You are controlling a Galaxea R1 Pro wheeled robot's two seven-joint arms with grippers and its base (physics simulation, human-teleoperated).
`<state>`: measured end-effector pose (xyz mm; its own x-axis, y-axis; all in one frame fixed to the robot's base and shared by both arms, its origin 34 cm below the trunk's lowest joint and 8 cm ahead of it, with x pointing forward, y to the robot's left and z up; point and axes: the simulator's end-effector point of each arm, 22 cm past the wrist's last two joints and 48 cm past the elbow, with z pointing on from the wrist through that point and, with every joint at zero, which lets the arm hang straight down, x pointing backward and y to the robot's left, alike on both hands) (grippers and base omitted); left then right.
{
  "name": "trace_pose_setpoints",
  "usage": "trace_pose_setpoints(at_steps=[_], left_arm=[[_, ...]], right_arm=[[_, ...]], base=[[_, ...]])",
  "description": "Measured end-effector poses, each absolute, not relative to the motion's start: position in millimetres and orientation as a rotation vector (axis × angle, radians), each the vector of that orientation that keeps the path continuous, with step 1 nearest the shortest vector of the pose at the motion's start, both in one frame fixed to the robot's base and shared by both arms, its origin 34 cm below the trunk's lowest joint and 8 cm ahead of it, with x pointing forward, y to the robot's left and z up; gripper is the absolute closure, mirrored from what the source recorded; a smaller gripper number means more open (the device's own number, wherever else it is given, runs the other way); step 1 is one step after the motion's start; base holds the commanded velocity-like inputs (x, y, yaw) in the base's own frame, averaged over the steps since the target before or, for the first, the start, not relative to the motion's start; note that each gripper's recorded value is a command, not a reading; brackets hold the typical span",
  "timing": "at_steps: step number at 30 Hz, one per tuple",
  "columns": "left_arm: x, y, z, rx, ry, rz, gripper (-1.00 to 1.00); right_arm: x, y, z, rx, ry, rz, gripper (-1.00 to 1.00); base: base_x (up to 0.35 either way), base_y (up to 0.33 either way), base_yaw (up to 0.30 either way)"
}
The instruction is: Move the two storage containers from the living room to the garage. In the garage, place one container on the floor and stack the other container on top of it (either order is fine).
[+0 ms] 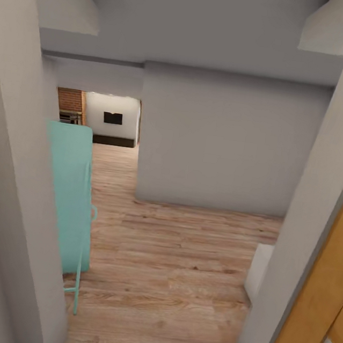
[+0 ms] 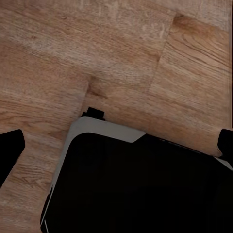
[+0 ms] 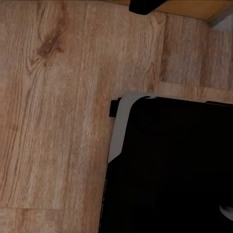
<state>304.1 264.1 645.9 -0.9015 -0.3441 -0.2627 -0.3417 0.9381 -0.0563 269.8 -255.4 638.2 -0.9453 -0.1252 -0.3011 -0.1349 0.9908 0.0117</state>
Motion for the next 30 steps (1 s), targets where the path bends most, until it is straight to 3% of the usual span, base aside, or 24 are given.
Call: trace_pose_setpoints(at_steps=[30], left_arm=[[304.5,264.0,646.1,-0.510,2.821,-0.011,-1.00]], right_arm=[[269.9,-255.3,638.2,-0.190,2.830,0.046,-1.00]], base=[[0.324,0.000,0.000]])
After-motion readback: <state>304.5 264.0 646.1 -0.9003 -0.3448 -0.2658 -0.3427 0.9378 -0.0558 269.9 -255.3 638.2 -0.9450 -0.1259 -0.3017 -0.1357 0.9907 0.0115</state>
